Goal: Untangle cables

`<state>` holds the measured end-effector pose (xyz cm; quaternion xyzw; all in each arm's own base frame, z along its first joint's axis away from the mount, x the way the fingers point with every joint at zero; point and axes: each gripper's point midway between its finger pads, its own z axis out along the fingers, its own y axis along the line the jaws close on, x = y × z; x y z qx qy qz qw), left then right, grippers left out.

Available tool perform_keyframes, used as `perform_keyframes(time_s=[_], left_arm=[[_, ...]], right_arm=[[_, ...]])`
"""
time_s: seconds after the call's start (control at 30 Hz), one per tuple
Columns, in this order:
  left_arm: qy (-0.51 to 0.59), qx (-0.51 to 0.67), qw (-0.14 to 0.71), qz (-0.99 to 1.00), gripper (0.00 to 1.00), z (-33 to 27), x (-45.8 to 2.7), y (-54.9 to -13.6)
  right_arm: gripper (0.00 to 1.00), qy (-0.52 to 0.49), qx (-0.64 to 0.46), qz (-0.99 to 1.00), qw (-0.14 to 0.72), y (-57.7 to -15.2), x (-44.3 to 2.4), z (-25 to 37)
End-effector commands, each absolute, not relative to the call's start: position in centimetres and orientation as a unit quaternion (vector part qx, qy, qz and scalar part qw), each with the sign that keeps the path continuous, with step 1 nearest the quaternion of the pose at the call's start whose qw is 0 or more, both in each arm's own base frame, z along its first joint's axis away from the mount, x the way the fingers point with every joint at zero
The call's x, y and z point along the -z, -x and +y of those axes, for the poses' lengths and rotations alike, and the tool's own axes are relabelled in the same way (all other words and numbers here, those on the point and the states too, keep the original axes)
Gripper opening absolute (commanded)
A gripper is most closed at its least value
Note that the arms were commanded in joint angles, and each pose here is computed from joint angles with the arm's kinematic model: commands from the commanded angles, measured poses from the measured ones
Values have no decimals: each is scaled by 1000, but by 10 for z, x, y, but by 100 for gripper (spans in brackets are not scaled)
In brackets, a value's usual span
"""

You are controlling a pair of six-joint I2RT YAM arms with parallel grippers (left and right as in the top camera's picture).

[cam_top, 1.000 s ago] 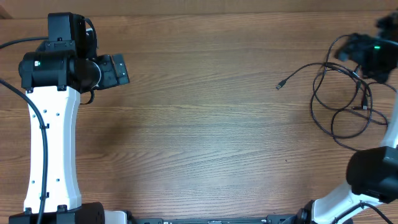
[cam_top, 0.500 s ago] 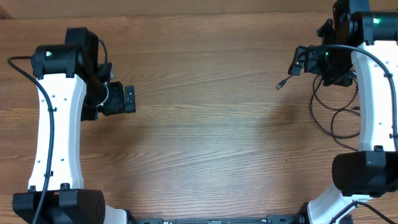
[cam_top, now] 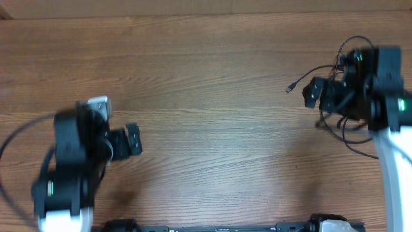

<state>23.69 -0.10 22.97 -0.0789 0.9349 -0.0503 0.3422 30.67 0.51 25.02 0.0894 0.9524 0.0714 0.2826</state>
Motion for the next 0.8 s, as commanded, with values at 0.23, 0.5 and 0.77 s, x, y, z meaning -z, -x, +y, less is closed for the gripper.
perform_keyframes(time_s=[0.23, 0.5, 0.77], left_arm=[[84, 64, 433, 895, 100, -5, -240, -191], [88, 61, 390, 914, 100, -5, -223, -177], [89, 61, 381, 918, 100, -5, -219, -173]], right_arm=[[100, -90, -71, 940, 322, -248, -252, 6], [100, -92, -70, 946, 304, -252, -244, 6], [100, -89, -63, 950, 293, -259, -236, 4]])
